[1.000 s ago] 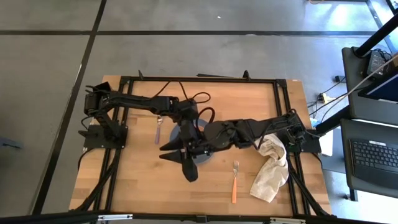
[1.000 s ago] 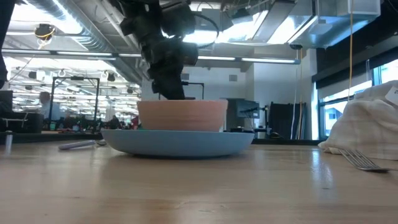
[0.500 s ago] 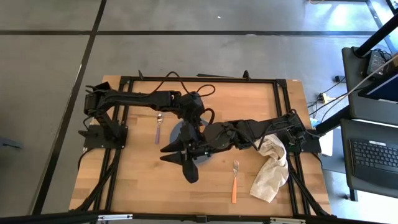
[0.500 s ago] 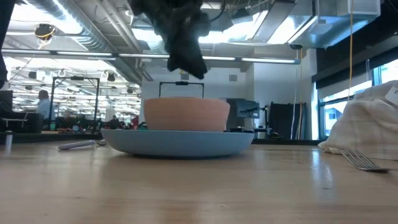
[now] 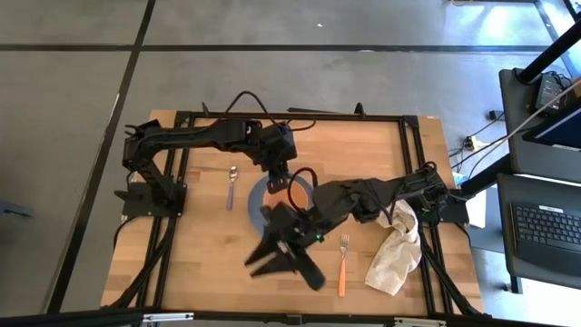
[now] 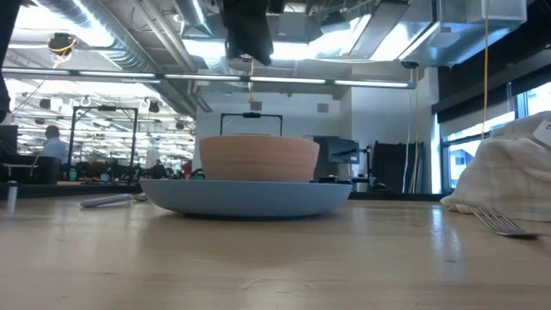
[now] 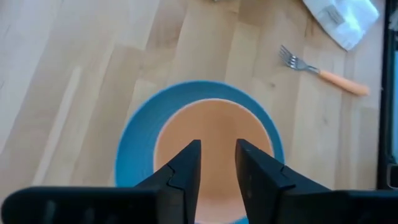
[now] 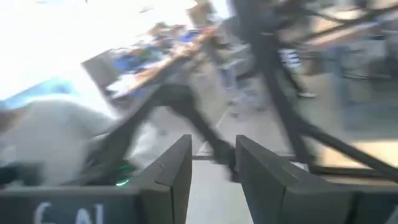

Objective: Set table place
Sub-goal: Stack the orange bowl on the blue plate, then place the purple spoon into the orange bowl

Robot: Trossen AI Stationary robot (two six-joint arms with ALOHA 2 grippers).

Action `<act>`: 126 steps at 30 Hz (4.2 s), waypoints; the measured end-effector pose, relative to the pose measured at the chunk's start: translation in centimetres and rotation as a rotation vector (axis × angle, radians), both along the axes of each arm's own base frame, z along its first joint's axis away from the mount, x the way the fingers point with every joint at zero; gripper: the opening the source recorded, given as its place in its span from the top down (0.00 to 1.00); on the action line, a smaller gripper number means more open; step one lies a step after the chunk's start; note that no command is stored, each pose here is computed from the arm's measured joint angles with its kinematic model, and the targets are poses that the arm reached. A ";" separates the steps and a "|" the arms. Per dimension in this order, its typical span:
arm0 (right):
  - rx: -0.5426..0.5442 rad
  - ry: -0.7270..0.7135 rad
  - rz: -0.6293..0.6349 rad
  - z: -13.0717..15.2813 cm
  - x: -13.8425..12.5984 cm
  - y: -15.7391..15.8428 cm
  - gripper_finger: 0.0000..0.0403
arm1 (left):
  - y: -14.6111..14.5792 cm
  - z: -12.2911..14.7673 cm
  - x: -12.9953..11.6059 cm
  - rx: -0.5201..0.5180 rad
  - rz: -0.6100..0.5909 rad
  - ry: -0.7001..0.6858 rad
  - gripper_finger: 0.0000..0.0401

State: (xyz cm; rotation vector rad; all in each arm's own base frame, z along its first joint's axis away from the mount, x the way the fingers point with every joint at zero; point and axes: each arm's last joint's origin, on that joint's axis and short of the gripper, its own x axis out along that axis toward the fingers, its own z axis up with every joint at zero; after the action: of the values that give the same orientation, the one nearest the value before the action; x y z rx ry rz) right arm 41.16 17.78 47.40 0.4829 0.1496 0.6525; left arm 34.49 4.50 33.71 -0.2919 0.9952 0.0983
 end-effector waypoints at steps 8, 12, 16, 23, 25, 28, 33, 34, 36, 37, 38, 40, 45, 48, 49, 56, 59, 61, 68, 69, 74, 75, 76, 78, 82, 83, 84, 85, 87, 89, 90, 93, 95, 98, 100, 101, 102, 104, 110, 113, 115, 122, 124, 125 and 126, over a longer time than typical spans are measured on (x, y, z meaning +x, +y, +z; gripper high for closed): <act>0.116 0.067 0.087 1.1 -1.7 1.3 0.69 | -2.0 0.9 -1.7 0.011 -0.090 0.171 0.79; 0.113 0.098 0.091 1.3 -2.6 2.0 0.69 | -3.5 0.5 -3.3 0.001 -0.116 0.337 0.78; 0.131 0.176 0.033 0.8 -2.7 2.3 0.69 | -5.4 0.3 -5.1 0.014 -0.146 0.528 0.77; 0.096 0.504 -0.336 -2.4 -2.5 0.5 0.69 | -8.8 0.7 -6.1 0.044 -0.120 0.522 0.76; 0.077 0.605 -0.420 -3.3 -2.7 -0.4 0.69 | -9.7 0.7 -6.2 0.060 -0.120 0.514 0.77; 0.090 0.789 -0.534 -4.6 -3.4 -1.3 0.69 | -10.5 1.1 -6.8 0.061 -0.115 0.509 0.79; 0.129 1.197 -0.674 -7.0 -6.0 -1.6 0.69 | -11.7 1.6 -7.5 0.073 -0.123 0.484 0.80; 0.129 1.288 -0.723 -7.5 -6.7 -1.6 0.69 | -11.8 1.7 -7.7 0.085 -0.122 0.476 0.81; 0.141 1.436 -0.835 -8.4 -8.3 -0.9 0.69 | -12.0 1.9 -7.9 0.115 -0.114 0.462 0.81; 0.183 1.466 -0.849 -8.8 -8.4 -0.2 0.69 | -12.1 1.9 -8.0 0.127 -0.101 0.456 0.81; 0.214 1.476 -0.847 -9.2 -8.5 0.6 0.69 | -12.1 2.0 -8.0 0.140 -0.087 0.451 0.81; 0.255 1.485 -0.852 -10.1 -8.7 2.2 0.69 | -12.2 2.0 -8.1 0.157 -0.067 0.441 0.81; 0.265 1.641 -0.974 -14.9 -9.7 5.5 0.69 | -12.2 2.1 -8.2 0.170 -0.064 0.435 0.81; 0.244 1.780 -1.088 -18.3 -11.0 6.6 0.69 | -12.2 2.1 -8.2 0.179 -0.066 0.433 0.82; 0.238 1.812 -1.136 -19.4 -11.4 6.7 0.69 | -12.2 2.1 -8.2 0.188 -0.063 0.431 0.82; 0.393 1.626 -1.228 -25.5 -11.2 7.9 0.69 | -12.1 2.1 -8.1 0.206 -0.057 0.427 0.84; 0.516 1.515 -1.224 -27.7 -10.6 8.0 0.69 | -12.0 2.1 -8.1 0.210 -0.056 0.426 0.83; 0.533 1.511 -1.230 -28.7 -10.8 7.9 0.69 | -12.0 2.1 -8.1 0.211 -0.056 0.426 0.82; 0.495 1.517 -1.250 -29.0 -11.1 7.7 0.76 | -11.9 2.1 -8.1 0.211 -0.051 0.426 0.77; 0.484 1.516 -1.245 -28.8 -11.1 7.7 0.77 | -11.8 2.1 -8.1 0.211 -0.047 0.426 0.76; 0.386 1.551 -1.221 -28.8 -11.4 7.5 0.79 | -11.2 2.1 -7.9 0.207 -0.024 0.429 0.73; 0.359 1.561 -1.226 -28.9 -11.5 7.4 0.79 | -11.0 2.1 -7.9 0.206 -0.019 0.429 0.73; 0.330 1.568 -1.237 -29.1 -11.8 7.2 0.78 | -10.9 2.1 -7.8 0.205 -0.015 0.430 0.73; 0.298 1.594 -1.255 -29.6 -12.1 6.9 0.76 | -10.8 2.1 -7.8 0.203 -0.009 0.431 0.72; 0.311 1.598 -1.245 -30.5 -12.1 6.7 0.71 | -10.7 2.1 -7.8 0.203 -0.008 0.431 0.70; 0.328 1.595 -1.233 -30.7 -12.0 6.7 0.70 | -10.7 2.1 -7.8 0.203 -0.008 0.431 0.70; 0.344 1.590 -1.222 -30.9 -11.9 6.7 0.68 | -10.7 2.1 -7.8 0.203 -0.008 0.431 0.70; 0.351 1.588 -1.218 -31.0 -11.8 6.6 0.67 | -10.7 2.1 -7.8 0.202 -0.008 0.431 0.70; 0.350 1.590 -1.230 -31.2 -11.7 6.3 0.64 | -10.7 2.1 -7.8 0.202 -0.008 0.431 0.70; 0.340 1.594 -1.247 -31.2 -11.7 6.0 0.63 | -10.7 2.1 -7.8 0.202 -0.008 0.431 0.70; 0.336 1.596 -1.255 -31.2 -11.7 5.9 0.63 | -10.7 2.1 -7.8 0.202 -0.008 0.431 0.70; 0.346 1.598 -1.276 -31.3 -11.8 5.8 0.64 | -10.7 2.1 -7.8 0.202 -0.008 0.431 0.71; 0.356 1.598 -1.284 -31.3 -11.8 5.8 0.64 | -10.7 2.1 -7.8 0.202 -0.008 0.431 0.72; 0.364 1.600 -1.289 -31.3 -11.8 5.8 0.64 | -10.7 2.1 -7.8 0.202 -0.008 0.431 0.72; 0.361 1.602 -1.296 -31.3 -11.8 5.8 0.65 | -10.7 2.1 -7.8 0.202 -0.008 0.432 0.72; 0.353 1.603 -1.303 -31.3 -11.9 5.7 0.65 | -10.7 2.1 -7.8 0.202 -0.008 0.432 0.71; 0.344 1.605 -1.313 -31.3 -12.0 5.7 0.65 | -10.7 2.1 -7.8 0.203 -0.008 0.432 0.71; 0.324 1.610 -1.336 -31.3 -12.2 5.5 0.65 | -10.7 2.1 -7.8 0.203 -0.008 0.432 0.70; 0.310 1.613 -1.350 -31.4 -12.2 5.4 0.65 | -10.7 2.1 -7.8 0.203 -0.008 0.432 0.69; 0.319 1.610 -1.343 -32.2 -11.9 5.7 0.65 | -10.7 2.1 -7.8 0.203 -0.008 0.432 0.70; 0.330 1.607 -1.331 -32.7 -11.6 5.9 0.65 | -10.7 2.1 -7.8 0.203 -0.008 0.431 0.71; 0.288 1.617 -1.363 -34.9 -11.4 6.3 0.65 | -10.7 2.1 -7.8 0.203 -0.007 0.431 0.70; 0.278 1.611 -1.374 -35.2 -11.3 6.3 0.65 | -10.7 2.1 -7.8 0.203 -0.006 0.430 0.70; 0.274 1.601 -1.381 -35.3 -11.3 6.3 0.65 | -10.7 2.1 -7.8 0.203 -0.006 0.430 0.69; 0.277 1.585 -1.393 -35.4 -11.3 6.3 0.65 | -10.7 2.1 -7.8 0.203 -0.006 0.431 0.69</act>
State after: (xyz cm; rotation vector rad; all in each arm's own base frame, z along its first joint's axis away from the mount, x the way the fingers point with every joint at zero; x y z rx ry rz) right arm 29.84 24.06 12.02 1.1026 1.0918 -1.2177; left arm 26.72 -6.24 35.79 -0.0802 1.4015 0.2628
